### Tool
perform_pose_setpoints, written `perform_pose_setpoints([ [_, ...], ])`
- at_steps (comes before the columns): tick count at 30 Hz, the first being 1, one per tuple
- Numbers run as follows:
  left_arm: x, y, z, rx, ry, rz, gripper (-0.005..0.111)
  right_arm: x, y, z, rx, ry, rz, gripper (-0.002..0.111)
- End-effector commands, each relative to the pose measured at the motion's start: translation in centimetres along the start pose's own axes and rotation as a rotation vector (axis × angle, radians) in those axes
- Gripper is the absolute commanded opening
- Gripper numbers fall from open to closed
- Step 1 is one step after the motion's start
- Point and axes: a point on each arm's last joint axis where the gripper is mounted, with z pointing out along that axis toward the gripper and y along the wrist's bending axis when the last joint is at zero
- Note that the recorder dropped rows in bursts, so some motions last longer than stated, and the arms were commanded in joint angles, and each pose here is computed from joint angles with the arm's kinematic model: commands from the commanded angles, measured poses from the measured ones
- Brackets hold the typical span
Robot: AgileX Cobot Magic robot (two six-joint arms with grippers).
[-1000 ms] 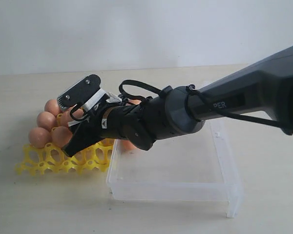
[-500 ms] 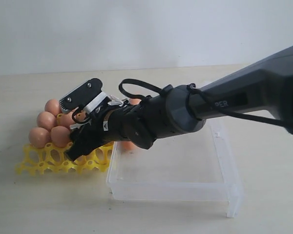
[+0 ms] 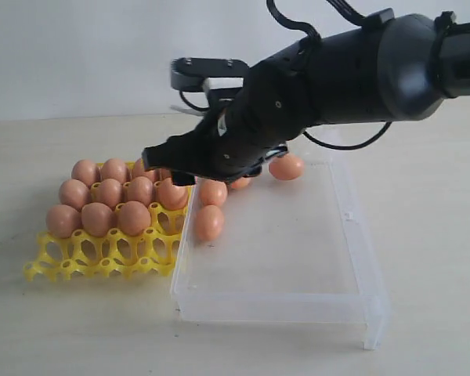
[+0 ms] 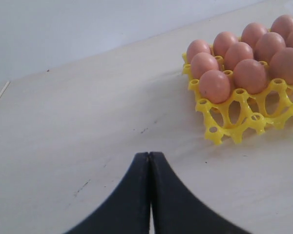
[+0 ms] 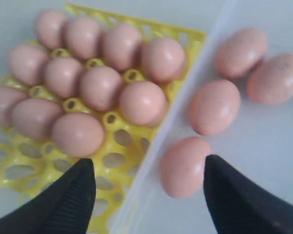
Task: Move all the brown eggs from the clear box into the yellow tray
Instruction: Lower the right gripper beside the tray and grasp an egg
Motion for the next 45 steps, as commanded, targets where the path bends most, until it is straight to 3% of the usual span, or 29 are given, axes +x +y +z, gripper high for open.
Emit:
perform_pose_setpoints([
  [1, -0.2, 0.0, -0.1, -0.001, -0.015, -0.006, 0.000, 0.4, -2.1, 1.7, 0.064, 0.059, 0.162, 0.061],
  [10, -0.2, 0.0, -0.1, -0.001, -0.015, -0.006, 0.000, 1.2, -3.0, 5.1, 0.056, 0.049, 0.240, 0.061],
  [33, -0.2, 0.0, -0.1, -0.002, -0.015, -0.004, 0.000, 2.8, -3.8, 8.9, 0.058, 0.055, 0.229, 0.054],
  [35, -0.2, 0.0, -0.1, -0.002, -0.015, -0.004, 0.000, 2.8, -3.8, 8.9, 0.058, 0.055, 0.229, 0.047],
  [40, -0.2, 0.0, -0.1, -0.002, -0.015, -0.004, 0.000, 2.8, -3.7, 8.5, 0.065, 0.069, 0.196, 0.002],
  [45, -0.2, 0.0, -0.1, -0.002, -0.015, -0.004, 0.000, 1.0, -3.0, 5.8, 0.036, 0.005, 0.080, 0.000],
])
